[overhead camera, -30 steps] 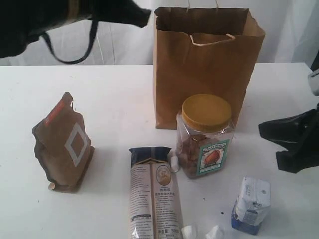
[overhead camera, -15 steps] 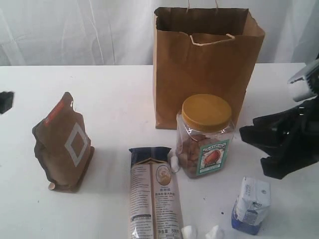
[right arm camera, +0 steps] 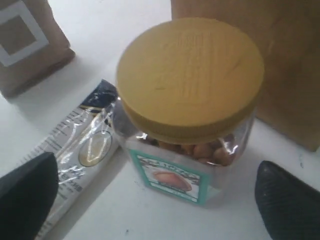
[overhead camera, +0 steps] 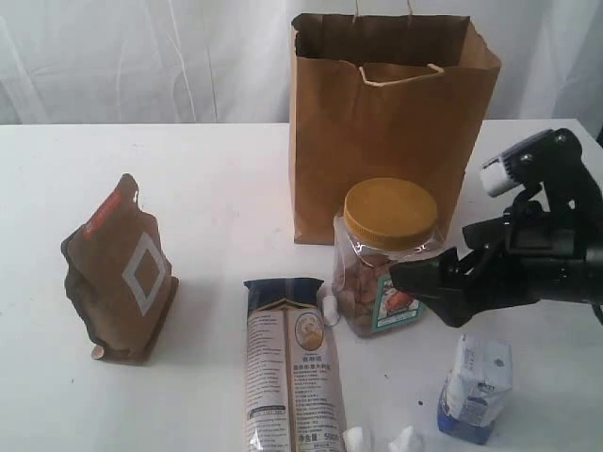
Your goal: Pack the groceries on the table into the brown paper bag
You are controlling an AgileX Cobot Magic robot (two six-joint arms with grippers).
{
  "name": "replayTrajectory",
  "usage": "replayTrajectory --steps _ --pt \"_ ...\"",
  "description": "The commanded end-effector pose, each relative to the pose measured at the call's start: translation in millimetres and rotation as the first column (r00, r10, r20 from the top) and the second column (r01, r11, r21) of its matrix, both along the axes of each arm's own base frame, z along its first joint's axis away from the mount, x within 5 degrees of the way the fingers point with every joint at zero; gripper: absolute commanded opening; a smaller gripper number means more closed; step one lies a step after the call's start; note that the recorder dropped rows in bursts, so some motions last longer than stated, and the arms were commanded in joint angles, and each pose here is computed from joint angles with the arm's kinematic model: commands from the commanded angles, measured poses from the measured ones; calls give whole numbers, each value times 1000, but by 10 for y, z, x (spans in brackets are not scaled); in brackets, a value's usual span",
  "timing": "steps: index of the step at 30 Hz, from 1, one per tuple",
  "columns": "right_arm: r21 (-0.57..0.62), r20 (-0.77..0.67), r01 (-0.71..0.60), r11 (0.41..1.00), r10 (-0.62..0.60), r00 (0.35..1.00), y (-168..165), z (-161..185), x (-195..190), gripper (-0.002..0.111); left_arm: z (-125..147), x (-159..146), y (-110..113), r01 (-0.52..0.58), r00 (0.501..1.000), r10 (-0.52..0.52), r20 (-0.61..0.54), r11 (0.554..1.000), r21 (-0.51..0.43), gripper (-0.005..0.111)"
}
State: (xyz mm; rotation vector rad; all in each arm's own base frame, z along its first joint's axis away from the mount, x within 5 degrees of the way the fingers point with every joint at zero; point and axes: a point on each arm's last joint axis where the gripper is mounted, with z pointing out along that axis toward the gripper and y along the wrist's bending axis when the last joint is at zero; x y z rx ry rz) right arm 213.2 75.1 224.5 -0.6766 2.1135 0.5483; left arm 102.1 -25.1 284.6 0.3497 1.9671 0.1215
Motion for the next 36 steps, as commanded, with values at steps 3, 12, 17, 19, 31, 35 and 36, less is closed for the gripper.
replayTrajectory --steps 3,12,17,19,31,35,36 --pt "0 -33 -19 1000 19 999 119 -189 111 105 -11 -9 17 -3 1000 3 5 1000 11 0" --pt "-97 -22 -57 994 55 998 354 -419 270 105 -11 -9 17 -3 1000 3 5 1000 11 0" --pt "-127 -14 -33 991 31 999 363 -413 334 105 -16 -12 14 -3 1000 3 -1 1000 4 0" --pt "-119 -4 -36 992 36 999 376 -383 354 105 -21 -14 11 -3 1000 3 -8 1000 -3 0" --pt "-44 -7 142 989 -142 990 298 -155 372 105 -27 -16 20 -12 1000 12 -15 1000 0 0" --pt "-35 70 183 983 -180 981 236 50 313 105 -40 -21 48 -39 999 40 -29 999 14 0" --pt "-39 89 202 979 -198 976 210 95 300 105 -44 -23 58 -49 998 50 -35 999 19 0"
